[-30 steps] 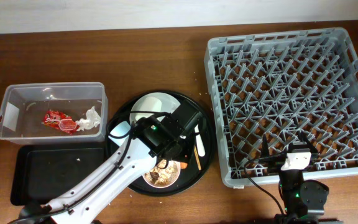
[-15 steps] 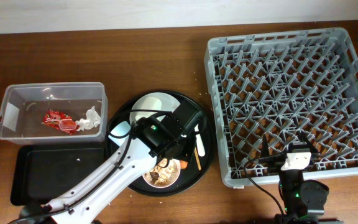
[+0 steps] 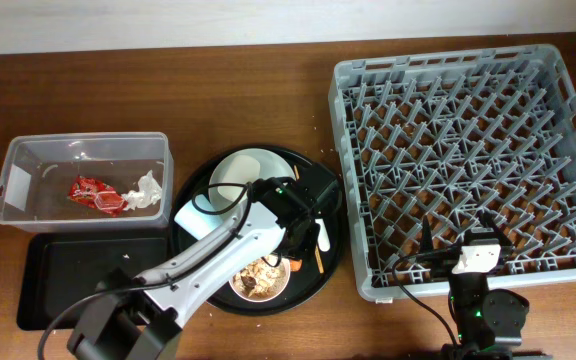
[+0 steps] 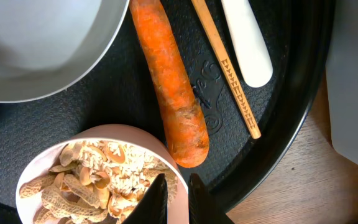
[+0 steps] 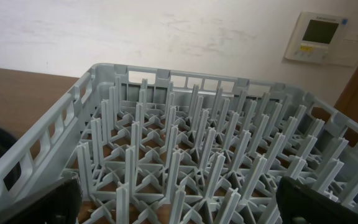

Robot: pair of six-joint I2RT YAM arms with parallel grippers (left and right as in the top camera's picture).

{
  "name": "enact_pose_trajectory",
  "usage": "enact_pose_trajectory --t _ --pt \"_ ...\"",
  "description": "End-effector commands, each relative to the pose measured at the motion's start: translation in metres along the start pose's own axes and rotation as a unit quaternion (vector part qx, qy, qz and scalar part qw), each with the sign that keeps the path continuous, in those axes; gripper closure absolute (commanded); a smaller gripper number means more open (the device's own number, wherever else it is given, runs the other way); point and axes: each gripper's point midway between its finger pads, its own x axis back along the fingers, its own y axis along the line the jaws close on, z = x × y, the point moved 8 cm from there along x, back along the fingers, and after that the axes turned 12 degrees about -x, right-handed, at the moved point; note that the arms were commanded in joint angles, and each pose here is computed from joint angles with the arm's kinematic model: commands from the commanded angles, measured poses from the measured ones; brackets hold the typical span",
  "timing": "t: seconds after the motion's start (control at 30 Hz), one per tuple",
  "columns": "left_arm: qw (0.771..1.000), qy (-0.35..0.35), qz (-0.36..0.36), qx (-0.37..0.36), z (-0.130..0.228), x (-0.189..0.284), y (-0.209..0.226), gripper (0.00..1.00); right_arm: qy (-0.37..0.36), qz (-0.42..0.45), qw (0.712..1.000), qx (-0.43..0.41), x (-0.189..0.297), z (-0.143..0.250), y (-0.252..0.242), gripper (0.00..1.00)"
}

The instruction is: Sort waste into correct bins and load items into the dishwasher rack

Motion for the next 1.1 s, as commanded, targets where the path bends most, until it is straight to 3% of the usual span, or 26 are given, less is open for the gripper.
enact_pose_trajectory --t 0.0,0.03,0.07,0.43,0.73,1.07 --pt "0.999 0.018 0.033 0.001 0.004 -0.004 -0.007 0.89 0.001 -0.001 1.000 0.000 0.000 0.002 0.000 0.01" --pt "0.999 0.020 0.039 0.000 0.004 -0.004 -0.009 0.97 0.001 -0.001 1.000 0.000 0.000 0.002 0.000 0.01" --pt "0.999 0.022 0.039 -0.003 0.006 -0.004 -0.011 1.00 0.001 -0.001 1.000 0.000 0.000 0.002 0.000 0.01" --pt "0.998 0.044 0.029 -0.042 0.032 -0.025 -0.038 1.00 0.001 -0.001 1.000 0.000 0.000 0.002 0.000 0.01" --pt "0.997 0.019 -0.065 -0.038 0.032 -0.034 -0.019 1.00 0.001 -0.001 1.000 0.000 0.000 0.002 0.000 0.01" --pt "0.994 0.028 -0.100 -0.031 0.034 -0.033 -0.006 1.00 0.001 -0.001 1.000 0.000 0.000 0.002 0.000 0.01"
